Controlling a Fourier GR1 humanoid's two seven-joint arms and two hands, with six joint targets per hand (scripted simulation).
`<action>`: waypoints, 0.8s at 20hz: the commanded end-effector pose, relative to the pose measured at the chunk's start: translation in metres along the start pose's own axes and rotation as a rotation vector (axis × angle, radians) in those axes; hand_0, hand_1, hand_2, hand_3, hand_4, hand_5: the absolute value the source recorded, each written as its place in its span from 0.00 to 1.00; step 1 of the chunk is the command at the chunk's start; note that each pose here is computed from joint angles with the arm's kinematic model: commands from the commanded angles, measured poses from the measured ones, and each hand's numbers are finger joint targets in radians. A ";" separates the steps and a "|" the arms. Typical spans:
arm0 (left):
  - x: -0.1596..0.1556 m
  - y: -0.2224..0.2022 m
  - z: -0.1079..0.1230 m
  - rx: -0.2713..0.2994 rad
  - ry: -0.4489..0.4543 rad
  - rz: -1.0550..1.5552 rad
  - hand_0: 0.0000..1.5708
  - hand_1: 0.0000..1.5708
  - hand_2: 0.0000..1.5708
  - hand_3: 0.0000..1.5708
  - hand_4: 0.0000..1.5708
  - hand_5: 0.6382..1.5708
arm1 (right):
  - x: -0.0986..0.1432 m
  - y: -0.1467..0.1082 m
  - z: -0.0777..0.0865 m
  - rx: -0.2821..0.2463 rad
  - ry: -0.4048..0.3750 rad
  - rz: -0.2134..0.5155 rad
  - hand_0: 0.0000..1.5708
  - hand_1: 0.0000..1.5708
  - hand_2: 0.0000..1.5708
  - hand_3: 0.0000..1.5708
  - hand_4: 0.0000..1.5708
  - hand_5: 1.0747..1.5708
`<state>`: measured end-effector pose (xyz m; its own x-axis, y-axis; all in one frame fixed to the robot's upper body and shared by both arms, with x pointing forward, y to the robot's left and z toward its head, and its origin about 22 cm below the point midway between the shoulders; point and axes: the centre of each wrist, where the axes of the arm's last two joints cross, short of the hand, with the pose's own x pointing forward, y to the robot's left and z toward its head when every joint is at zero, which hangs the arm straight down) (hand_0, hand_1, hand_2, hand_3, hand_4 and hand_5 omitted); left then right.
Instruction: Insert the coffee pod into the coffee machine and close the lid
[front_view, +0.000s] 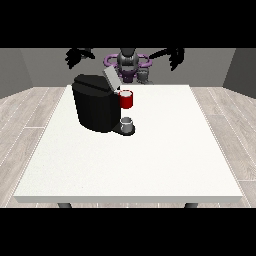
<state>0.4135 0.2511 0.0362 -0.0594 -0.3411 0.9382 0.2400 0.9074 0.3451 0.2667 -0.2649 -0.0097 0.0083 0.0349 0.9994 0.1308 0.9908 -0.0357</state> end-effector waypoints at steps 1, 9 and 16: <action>-0.052 -0.028 0.030 0.013 0.074 0.178 0.00 0.00 0.00 0.00 0.09 1.00 | 0.029 -0.006 -0.010 0.064 -0.008 0.037 0.00 0.00 0.00 0.00 0.08 1.00; -0.056 -0.039 0.043 0.011 0.065 0.275 0.00 0.00 0.00 0.00 0.00 1.00 | 0.044 -0.014 -0.021 0.157 -0.076 0.035 0.00 0.00 0.00 0.00 0.00 1.00; -0.076 -0.058 0.073 0.004 0.057 0.357 0.00 0.00 0.00 0.00 0.00 1.00 | 0.069 0.014 -0.036 0.208 -0.069 0.105 0.00 0.00 0.00 0.00 0.14 1.00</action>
<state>0.3543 0.2419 -0.0359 0.0565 -0.0512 0.9971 0.2399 0.9701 0.0362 0.2954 -0.2601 0.0397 -0.0616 0.1248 0.9903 -0.0428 0.9909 -0.1276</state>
